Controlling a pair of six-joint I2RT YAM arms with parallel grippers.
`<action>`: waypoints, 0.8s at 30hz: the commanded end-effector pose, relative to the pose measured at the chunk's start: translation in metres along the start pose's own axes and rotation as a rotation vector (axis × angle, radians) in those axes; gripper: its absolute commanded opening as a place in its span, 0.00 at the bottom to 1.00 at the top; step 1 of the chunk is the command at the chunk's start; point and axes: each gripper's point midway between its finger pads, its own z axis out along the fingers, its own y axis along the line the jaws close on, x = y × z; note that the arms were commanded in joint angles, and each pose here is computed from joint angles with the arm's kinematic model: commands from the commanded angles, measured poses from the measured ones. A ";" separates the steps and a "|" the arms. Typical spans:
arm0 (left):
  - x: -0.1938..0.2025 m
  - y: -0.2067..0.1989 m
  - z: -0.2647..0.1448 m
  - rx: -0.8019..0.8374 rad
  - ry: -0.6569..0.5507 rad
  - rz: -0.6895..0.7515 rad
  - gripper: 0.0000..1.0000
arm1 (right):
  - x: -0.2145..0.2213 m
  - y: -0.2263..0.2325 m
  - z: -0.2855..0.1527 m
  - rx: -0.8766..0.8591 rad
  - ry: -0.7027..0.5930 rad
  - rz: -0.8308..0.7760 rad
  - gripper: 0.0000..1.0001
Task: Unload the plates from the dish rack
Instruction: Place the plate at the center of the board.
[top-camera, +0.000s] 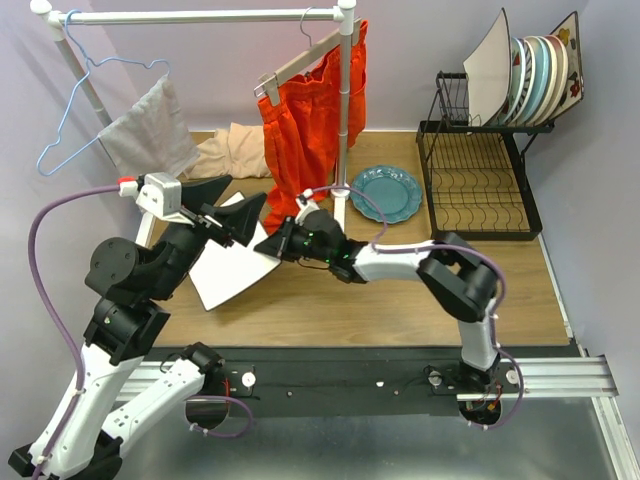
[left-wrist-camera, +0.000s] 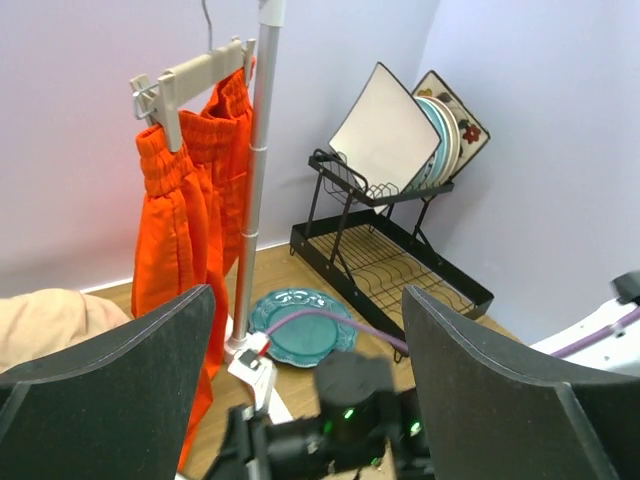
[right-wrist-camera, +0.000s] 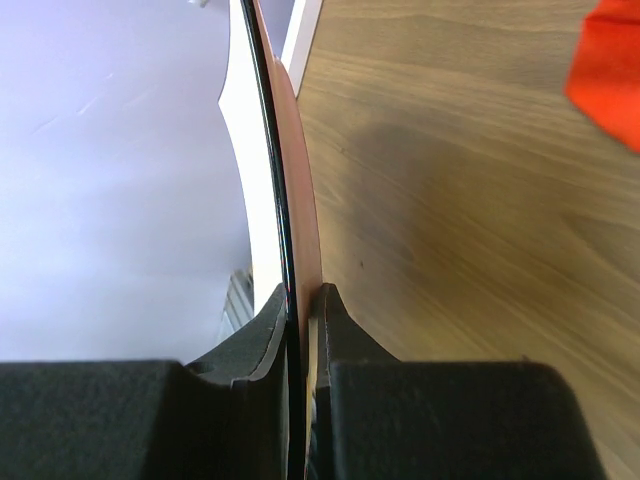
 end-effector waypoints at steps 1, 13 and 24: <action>0.004 0.015 -0.006 -0.091 0.039 -0.006 0.84 | -0.042 0.093 0.022 -0.277 -0.217 0.097 0.01; 0.008 0.021 -0.015 -0.120 0.029 -0.008 0.84 | -0.057 0.060 0.078 -0.214 -0.373 0.214 0.01; 0.013 0.023 -0.019 -0.122 0.032 0.001 0.85 | -0.073 0.051 0.113 -0.228 -0.458 0.262 0.01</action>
